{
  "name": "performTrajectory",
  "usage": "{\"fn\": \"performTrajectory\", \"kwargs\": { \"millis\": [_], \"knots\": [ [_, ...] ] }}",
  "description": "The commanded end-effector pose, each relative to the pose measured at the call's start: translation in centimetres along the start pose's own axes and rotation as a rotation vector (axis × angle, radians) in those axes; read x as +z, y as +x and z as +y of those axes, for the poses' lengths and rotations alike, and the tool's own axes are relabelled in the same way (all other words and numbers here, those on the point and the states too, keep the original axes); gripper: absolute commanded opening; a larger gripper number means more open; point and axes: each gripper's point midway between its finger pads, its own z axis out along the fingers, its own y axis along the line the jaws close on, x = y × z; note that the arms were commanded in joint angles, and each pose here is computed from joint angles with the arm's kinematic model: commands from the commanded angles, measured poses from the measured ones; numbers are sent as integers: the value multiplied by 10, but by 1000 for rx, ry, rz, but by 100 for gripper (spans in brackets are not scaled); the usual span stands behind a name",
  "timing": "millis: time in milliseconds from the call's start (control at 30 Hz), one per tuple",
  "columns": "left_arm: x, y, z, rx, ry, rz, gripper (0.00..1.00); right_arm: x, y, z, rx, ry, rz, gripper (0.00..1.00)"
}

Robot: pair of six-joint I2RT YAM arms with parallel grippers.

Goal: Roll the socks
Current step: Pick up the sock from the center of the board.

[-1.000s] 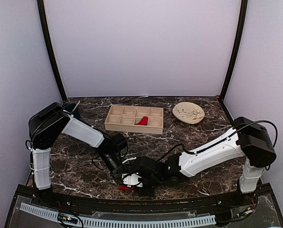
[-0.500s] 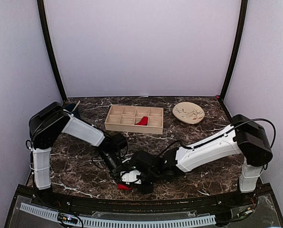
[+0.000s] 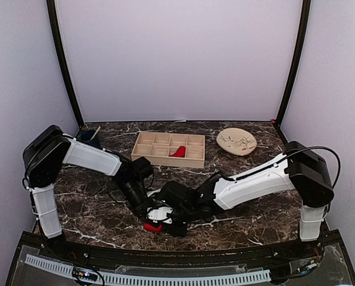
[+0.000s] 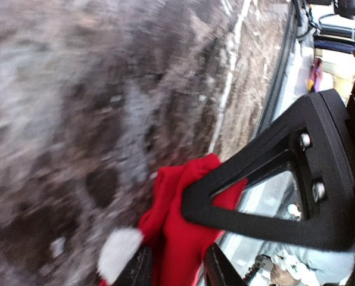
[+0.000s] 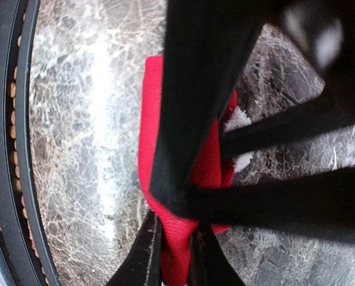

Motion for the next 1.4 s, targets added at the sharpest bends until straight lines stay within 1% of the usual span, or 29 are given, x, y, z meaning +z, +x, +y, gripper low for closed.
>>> {"fn": "performTrajectory", "kwargs": {
  "millis": [0,300,467,533,600,833,900,1100,1233,1367],
  "knots": [
    [-23,9,45,-71,-226,-27,32,9,35,8,70,-61,124,1],
    [-69,-11,59,-118,-363,-164,37,4,42,10,111,-63,130,0],
    [-92,-28,57,-117,-430,-243,38,1,41,10,130,-65,120,0],
    [-111,-38,64,-144,-476,-305,38,0,40,10,139,-71,117,0],
    [-122,-50,62,-140,-484,-352,39,-3,38,9,148,-69,106,0],
    [-173,-86,69,-162,-628,-529,41,-20,26,-9,216,-35,49,0],
    [-192,-95,72,-180,-673,-601,44,-25,24,-15,231,-21,37,0],
    [-257,-118,81,-232,-802,-824,56,-41,19,-40,277,25,6,0],
    [-273,-128,95,-270,-827,-850,56,-52,15,-56,300,49,-9,0],
    [-276,-141,107,-279,-834,-850,56,-65,14,-79,337,91,-24,0]
  ]
}}
